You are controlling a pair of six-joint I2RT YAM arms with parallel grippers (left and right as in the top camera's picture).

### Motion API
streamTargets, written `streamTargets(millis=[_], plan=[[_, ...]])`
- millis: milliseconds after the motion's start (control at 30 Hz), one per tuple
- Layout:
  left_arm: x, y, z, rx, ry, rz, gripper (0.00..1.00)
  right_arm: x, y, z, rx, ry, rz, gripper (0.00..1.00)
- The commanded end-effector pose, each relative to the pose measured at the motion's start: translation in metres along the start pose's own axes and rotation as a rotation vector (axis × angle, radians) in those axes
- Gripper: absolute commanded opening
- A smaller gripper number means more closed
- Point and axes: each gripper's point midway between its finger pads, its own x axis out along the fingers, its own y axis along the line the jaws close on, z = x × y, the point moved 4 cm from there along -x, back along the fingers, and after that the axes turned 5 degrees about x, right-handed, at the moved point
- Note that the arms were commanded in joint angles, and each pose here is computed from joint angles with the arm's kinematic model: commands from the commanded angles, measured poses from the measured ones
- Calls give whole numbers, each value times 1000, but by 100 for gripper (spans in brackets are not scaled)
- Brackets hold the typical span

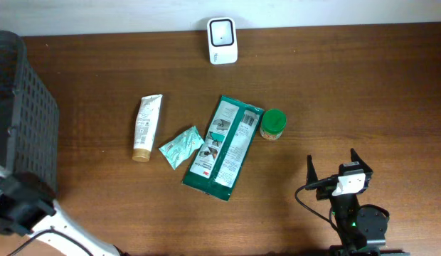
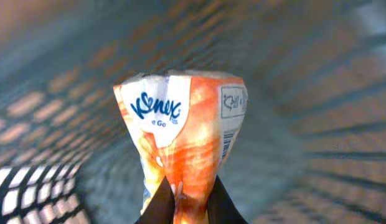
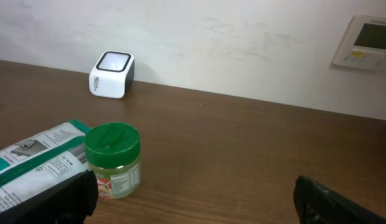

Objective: Scan the item barcode
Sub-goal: 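Reach into the basket and grasp the orange Kleenex tissue pack, then place the tissue pack on the table beside the tube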

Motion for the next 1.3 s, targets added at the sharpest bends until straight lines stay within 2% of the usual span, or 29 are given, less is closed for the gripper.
streamTargets(millis=[0,100,200,400,533,567,733,867,967,1033,1133,1233,1267], plan=[[-120,-45,27,18,-282,-256,0,0,1,-3,0,3,5,98],[-218,-75,13,88,-456,-436,0,0,1,-3,0,3,4,98],[-266,-100,-19,193,-481,-541,0,0,1,-3,0,3,4,98],[-275,-149,-90,407,-286,-622,0,0,1,-3,0,3,4,98],[-277,-200,-142,664,-142,-781,0,0,1,-3,0,3,5,98],[-270,-219,-167,753,-63,-794,0,0,1,-3,0,3,4,98],[-235,-268,-254,972,181,-751,0,0,1,-3,0,3,4,98],[-192,-300,-333,1119,313,-701,0,0,1,-3,0,3,4,98],[-149,-313,-380,1160,360,-673,0,0,1,-3,0,3,5,98],[-117,-311,-393,1138,352,-594,0,0,1,-3,0,3,5,98],[-75,-308,-402,1126,263,-476,0,0,1,-3,0,3,5,98],[-55,-314,-410,1107,215,-485,1,0,1,-3,0,3,4,98],[-52,-314,-413,1105,212,-488,6,0,1,-3,0,3,4,98]])
